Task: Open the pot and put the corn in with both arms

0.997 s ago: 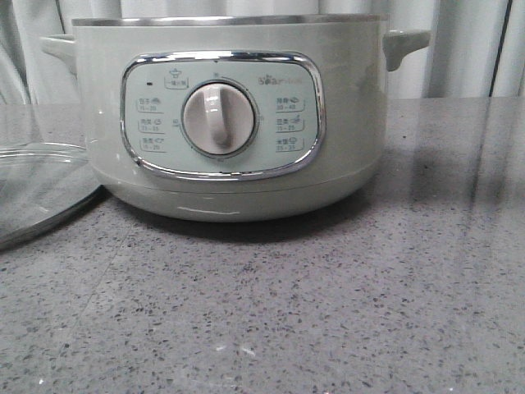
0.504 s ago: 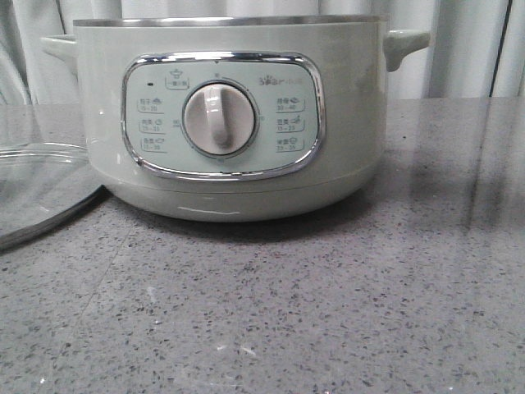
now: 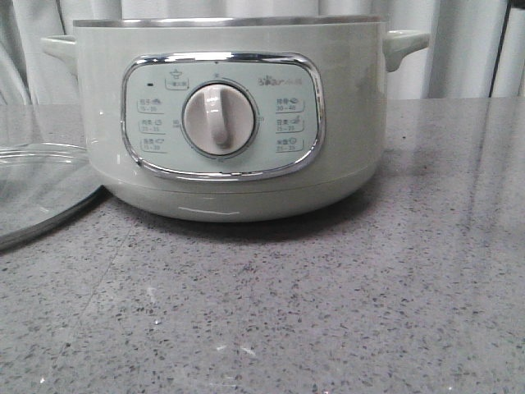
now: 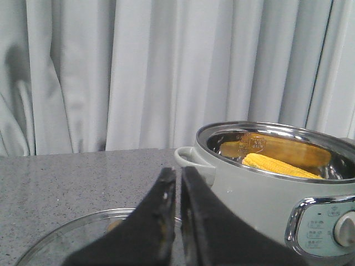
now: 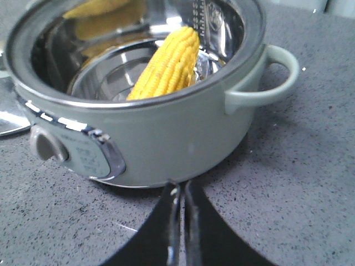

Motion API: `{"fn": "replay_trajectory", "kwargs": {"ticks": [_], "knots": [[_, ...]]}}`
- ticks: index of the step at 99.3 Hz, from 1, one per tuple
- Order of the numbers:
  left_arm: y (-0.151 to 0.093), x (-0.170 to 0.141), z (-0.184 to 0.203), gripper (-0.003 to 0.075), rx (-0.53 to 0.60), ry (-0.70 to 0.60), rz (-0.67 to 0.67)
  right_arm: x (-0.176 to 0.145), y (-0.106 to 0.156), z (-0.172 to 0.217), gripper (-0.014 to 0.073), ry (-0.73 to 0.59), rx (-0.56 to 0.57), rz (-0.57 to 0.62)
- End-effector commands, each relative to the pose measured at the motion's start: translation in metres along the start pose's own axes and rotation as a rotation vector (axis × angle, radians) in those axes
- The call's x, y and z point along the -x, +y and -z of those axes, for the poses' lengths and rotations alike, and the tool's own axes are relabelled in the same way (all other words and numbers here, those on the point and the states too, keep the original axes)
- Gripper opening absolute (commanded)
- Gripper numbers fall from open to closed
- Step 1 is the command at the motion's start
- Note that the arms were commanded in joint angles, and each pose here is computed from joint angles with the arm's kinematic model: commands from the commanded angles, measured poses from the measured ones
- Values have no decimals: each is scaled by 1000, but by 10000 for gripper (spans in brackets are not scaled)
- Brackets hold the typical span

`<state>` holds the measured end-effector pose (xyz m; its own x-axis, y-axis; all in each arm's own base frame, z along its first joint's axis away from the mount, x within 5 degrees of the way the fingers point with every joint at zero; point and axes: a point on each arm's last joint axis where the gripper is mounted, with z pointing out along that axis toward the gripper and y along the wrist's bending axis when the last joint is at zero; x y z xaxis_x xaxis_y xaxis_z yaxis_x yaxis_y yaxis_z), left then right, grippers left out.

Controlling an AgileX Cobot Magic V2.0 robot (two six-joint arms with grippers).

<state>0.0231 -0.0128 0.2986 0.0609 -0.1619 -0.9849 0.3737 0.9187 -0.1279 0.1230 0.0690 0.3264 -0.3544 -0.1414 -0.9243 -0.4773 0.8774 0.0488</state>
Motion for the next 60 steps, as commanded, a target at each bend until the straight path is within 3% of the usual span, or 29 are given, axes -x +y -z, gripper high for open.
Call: {"fn": "replay_trajectory", "kwargs": {"ticks": [1, 29, 60], "knots": [[-1, 13, 1, -20, -9, -76, 9, 3, 0, 23, -70, -182, 0, 22], [0, 3, -2, -20, -8, -23, 15, -34, -1, 64, -70, -311, 4, 28], [0, 3, -2, -20, -8, -23, 15, -55, -2, 79, -70, -195, 4, 29]]}}
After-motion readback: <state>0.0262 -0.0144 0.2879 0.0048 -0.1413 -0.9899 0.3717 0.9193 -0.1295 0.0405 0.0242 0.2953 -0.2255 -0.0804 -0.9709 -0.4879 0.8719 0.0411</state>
